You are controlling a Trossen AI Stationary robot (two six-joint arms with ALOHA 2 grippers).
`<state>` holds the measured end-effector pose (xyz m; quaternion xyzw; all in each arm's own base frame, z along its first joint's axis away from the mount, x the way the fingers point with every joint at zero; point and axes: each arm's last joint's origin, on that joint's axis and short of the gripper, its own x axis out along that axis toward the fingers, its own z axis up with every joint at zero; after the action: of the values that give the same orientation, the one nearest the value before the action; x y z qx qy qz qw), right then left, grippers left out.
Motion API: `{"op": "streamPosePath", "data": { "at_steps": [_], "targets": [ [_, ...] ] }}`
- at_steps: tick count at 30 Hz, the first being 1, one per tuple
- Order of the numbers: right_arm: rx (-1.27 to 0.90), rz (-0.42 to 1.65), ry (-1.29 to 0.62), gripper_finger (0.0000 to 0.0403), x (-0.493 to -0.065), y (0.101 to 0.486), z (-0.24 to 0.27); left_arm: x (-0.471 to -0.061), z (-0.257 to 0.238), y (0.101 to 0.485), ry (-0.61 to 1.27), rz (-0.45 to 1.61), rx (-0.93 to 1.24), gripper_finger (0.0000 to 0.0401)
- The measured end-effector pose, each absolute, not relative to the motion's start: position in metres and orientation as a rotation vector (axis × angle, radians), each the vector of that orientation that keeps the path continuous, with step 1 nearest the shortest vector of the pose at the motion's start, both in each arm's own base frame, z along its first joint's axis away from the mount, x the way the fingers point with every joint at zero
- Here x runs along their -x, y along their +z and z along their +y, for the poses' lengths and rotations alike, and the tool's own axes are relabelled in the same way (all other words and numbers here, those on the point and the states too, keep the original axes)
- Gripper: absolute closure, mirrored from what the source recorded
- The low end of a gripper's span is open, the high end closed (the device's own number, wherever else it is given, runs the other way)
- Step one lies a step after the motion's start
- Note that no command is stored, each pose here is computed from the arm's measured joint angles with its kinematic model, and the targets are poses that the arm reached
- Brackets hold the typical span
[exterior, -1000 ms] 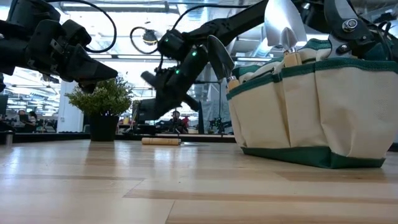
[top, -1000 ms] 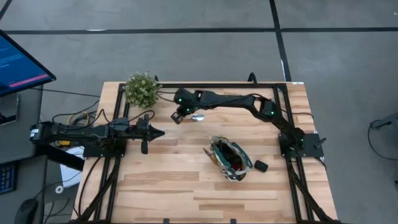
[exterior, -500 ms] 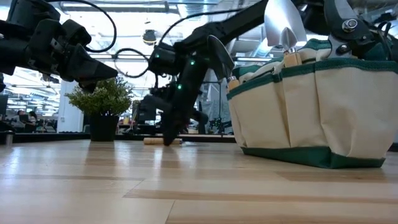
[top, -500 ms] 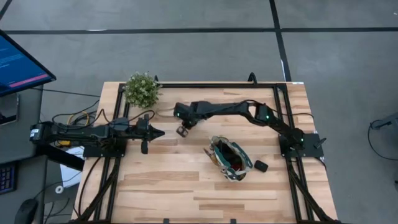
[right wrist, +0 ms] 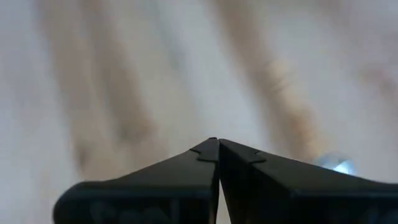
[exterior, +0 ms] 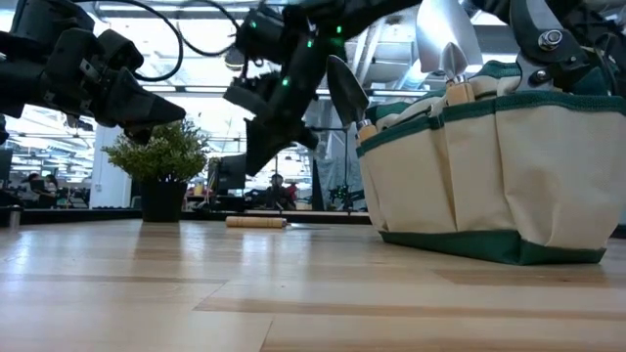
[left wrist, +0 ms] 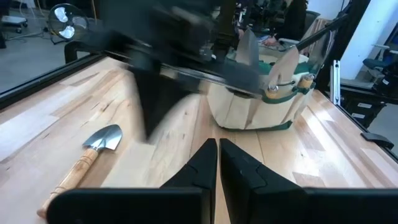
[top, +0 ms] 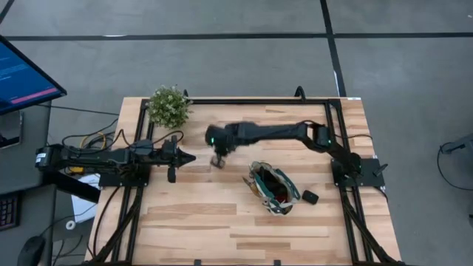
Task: Pick & Place Garden tools in Gardening bag
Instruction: Put the brown trowel into the gardening bag
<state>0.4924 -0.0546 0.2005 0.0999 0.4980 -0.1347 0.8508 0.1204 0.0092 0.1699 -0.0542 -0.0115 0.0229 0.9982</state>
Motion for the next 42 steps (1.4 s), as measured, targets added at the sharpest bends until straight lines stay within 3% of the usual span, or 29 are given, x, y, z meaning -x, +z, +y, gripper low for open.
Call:
{"op": "streamPosePath", "data": {
  "at_steps": [9, 22, 29, 33, 36, 42],
  "targets": [
    [-0.369, 0.889, -0.496, 0.0403, -0.502, 0.175, -0.121, -0.12, 0.009, 0.17, 0.046, -0.028, 0.108, 0.0384],
    [-0.451, 1.016, -0.504, 0.0403, -0.505, 0.136, -0.101, -0.12, 0.009, 0.171, 0.045, -0.032, 0.108, 0.0384],
    [-0.334, 1.166, -0.416, 0.0403, -0.491, 0.159, -0.065, -0.12, 0.009, 0.171, 0.045, -0.039, 0.108, 0.0384],
    [-0.221, 1.044, -0.405, 0.0403, -0.494, 0.191, -0.048, -0.12, 0.009, 0.172, 0.045, -0.042, 0.107, 0.0384],
    [-0.256, 0.885, -0.444, 0.0403, -0.502, 0.206, -0.065, -0.12, 0.009, 0.172, 0.045, -0.044, 0.107, 0.0384],
    [-0.401, 0.816, -0.595, 0.0403, -0.506, 0.179, -0.115, -0.12, 0.009, 0.172, 0.045, -0.047, 0.107, 0.0384]
  ]
}}
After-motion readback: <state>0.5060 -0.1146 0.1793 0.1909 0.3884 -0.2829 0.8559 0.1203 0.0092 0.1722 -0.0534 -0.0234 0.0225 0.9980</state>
